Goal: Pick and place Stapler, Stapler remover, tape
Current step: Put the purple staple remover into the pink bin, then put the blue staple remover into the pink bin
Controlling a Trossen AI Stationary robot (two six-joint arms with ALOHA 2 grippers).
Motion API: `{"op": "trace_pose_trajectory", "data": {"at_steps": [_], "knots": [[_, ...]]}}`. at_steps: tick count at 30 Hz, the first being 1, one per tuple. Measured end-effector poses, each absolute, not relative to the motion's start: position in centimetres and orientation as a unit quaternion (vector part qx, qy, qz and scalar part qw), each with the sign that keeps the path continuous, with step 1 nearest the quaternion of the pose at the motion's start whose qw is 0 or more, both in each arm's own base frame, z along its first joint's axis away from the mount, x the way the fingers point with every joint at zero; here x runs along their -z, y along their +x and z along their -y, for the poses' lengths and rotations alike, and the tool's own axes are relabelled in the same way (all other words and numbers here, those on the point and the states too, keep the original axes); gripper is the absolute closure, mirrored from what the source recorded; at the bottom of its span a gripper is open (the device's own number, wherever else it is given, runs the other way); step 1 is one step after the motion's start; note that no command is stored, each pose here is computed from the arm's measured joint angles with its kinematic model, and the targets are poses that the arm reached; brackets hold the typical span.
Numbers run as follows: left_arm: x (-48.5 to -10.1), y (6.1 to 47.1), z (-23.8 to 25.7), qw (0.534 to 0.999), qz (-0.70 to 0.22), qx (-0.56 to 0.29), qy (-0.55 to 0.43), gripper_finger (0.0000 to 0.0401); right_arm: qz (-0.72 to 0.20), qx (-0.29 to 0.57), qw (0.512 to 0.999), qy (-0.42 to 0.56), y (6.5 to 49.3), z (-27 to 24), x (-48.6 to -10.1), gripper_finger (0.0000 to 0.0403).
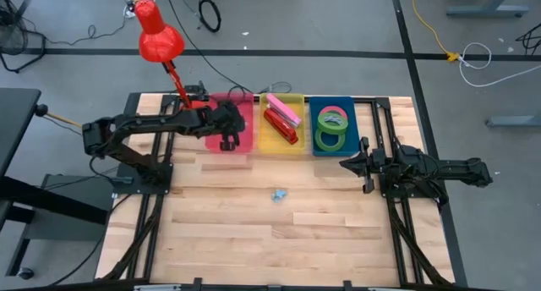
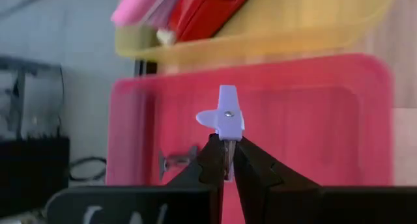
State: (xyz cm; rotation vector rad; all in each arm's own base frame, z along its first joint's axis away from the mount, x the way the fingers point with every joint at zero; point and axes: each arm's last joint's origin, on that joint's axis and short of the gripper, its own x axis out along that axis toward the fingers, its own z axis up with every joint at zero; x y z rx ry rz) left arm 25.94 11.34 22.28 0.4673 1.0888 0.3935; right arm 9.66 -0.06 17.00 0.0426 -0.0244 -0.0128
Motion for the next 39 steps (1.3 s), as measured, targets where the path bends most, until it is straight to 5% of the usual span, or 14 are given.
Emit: {"op": "trace_pose_trajectory", "data": {"at_steps": [10,25,39], "knots": [[-22.0,24.8,-13.0,0.807,-0.521,-0.232,0.155,0.0355,0.012,0.007,1.0,0.021,9.7,0.1,-17.0,0.0387],[-22.7,26.5,-12.2,0.896,-0.413,-0.161,0.042,0.0156,0.012,0.007,1.0,0.021,9.7,0.1,-17.0,0.0387],[-23.3,29.0,-6.7,0.92,-0.369,-0.096,0.092,0.016,0.012,0.007,1.0,0.021,9.7,0.1,-17.0,0.0387]]}}
